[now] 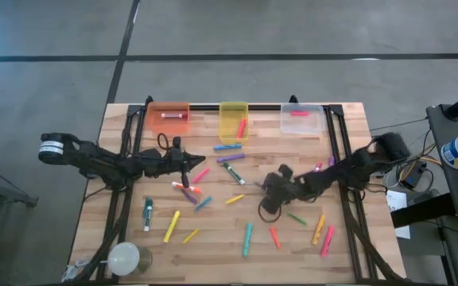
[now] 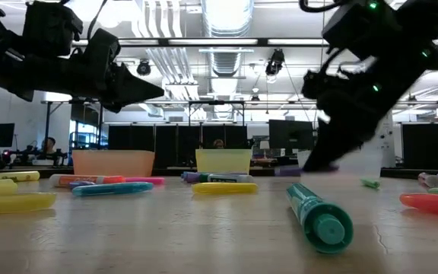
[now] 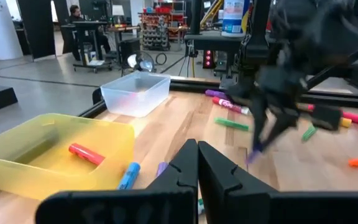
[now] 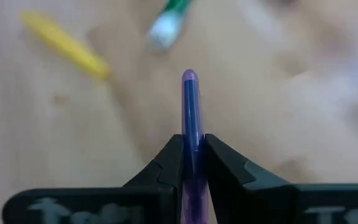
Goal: Pick & Place Markers
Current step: Put the right violet pen into the transparent bin
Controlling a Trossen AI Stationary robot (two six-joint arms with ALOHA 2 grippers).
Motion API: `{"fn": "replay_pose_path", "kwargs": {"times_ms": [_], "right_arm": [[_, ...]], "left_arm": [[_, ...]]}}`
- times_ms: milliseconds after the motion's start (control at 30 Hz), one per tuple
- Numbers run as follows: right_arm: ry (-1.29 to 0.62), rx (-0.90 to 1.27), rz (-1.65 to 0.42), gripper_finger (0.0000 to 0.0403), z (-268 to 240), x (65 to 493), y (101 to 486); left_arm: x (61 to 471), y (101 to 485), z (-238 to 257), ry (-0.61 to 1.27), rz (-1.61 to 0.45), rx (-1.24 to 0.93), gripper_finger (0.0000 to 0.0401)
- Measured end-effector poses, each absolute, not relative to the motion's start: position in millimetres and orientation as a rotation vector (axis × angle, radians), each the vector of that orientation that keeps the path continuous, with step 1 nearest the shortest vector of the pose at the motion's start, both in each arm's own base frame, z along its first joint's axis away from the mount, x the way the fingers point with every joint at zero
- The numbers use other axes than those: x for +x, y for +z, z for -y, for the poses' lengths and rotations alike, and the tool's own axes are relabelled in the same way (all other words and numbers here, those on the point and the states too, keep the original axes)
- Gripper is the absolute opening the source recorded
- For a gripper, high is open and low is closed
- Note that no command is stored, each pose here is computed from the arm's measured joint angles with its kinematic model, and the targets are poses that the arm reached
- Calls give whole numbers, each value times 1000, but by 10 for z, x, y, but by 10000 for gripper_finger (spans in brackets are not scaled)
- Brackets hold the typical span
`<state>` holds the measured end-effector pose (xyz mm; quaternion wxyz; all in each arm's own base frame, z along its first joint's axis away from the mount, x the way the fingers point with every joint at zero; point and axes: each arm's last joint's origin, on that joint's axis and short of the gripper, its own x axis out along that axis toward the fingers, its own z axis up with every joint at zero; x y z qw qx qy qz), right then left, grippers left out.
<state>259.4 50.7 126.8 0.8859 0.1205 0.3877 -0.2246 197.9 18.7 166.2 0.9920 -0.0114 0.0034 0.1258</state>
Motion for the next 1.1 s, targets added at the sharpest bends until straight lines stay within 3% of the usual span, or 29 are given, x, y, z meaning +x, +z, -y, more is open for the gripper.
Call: {"fn": "replay_pose_path", "kwargs": {"times_ms": [333, 467, 600, 967, 1100], "right_arm": [[-814, 219, -794, 52, 646, 2144, 1896], [-978, 184, -788, 52, 1214, 1876, 2000], [-995, 300, -801, 52, 1641, 1565, 1981], [-987, 323, -882, 52, 1959, 1315, 1866], [-978, 316, -899, 52, 1976, 1328, 1843]], "left_arm": [[1983, 1670, -189, 256, -10, 35, 4], [1988, 1676, -189, 256, -13, 65, 4], [2005, 1702, -190, 256, -7, 99, 4], [2051, 1771, -194, 255, 15, 123, 4], [2019, 1715, -227, 371, -23, 96, 4]]}}
